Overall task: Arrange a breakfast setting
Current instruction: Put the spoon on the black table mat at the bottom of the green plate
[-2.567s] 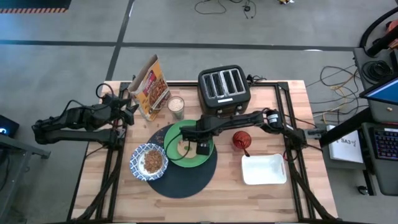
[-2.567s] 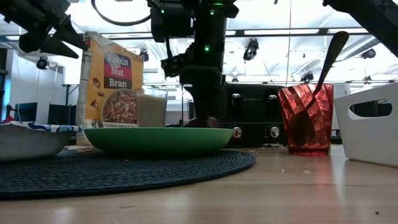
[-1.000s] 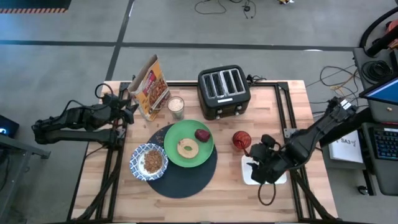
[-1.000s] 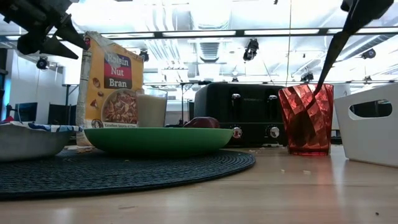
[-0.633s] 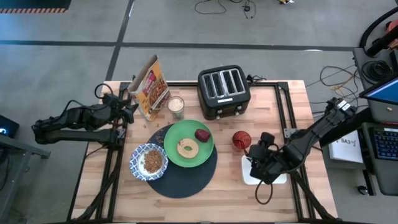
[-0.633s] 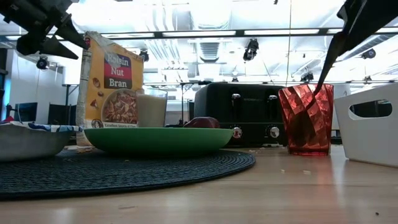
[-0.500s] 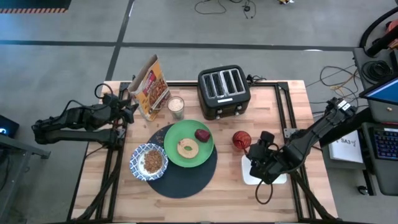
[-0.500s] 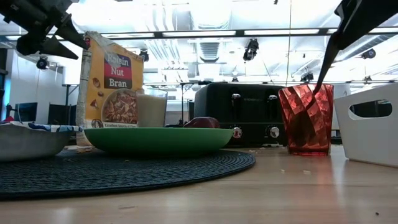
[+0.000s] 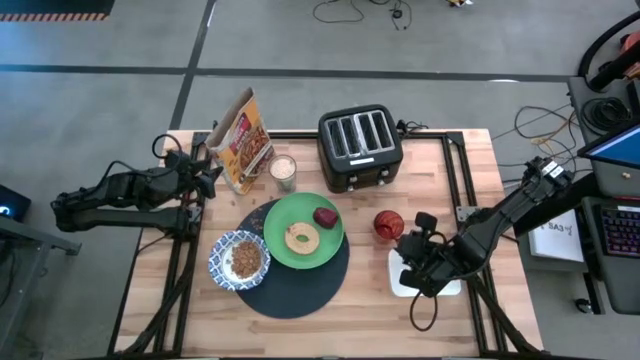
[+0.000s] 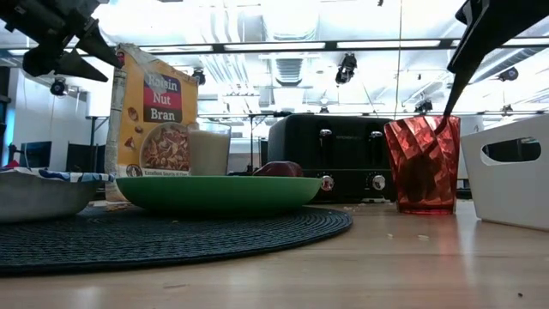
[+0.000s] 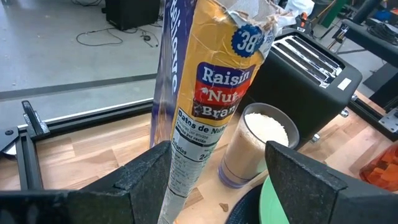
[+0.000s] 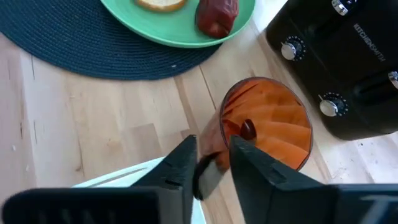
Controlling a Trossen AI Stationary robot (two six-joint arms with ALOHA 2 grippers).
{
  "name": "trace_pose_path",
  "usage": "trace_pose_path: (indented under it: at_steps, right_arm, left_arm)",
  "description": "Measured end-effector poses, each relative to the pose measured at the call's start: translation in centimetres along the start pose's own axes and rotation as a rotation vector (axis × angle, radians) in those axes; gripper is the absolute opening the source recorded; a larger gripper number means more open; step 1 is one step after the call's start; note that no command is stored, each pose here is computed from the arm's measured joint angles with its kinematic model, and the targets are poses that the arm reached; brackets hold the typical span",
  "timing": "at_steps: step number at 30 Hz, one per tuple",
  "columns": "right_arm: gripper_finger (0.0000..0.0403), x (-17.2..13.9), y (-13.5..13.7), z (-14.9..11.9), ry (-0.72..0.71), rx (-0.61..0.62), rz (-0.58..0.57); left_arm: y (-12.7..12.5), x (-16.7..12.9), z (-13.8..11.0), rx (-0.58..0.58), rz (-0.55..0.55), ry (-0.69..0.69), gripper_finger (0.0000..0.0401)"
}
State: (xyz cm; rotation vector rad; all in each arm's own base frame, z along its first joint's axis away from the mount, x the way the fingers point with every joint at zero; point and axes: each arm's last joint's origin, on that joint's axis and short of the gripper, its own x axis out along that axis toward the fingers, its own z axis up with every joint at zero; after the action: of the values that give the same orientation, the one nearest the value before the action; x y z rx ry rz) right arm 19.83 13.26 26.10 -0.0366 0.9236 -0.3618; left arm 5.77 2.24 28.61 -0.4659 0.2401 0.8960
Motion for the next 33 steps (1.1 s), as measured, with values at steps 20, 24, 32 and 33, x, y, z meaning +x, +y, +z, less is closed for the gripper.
trace_pose_path:
  at_steps: [20, 24, 32, 33]
  right_arm:
    - [0.0009, -1.3, -1.0, 0.4, -0.029, 0.031, 0.039]
    - [0.0009, -2.2, -1.4, 0.9, -0.053, 0.046, 0.055]
    - [0.0009, -4.0, -2.0, 2.2, -0.081, 0.042, 0.044]
    - [0.0009, -4.3, -2.1, 2.5, -0.087, 0.044, 0.048]
  left_arm:
    - [0.0, 0.0, 0.0, 0.0, 0.0, 0.0, 0.0242]
    - [0.0, 0.0, 0.0, 0.001, 0.0, 0.0, 0.0242]
    - [0.0, 0.0, 0.0, 0.001, 0.0, 0.0, 0.0242]
    - [0.0, 0.0, 0.0, 0.0, 0.0, 0.0, 0.0242]
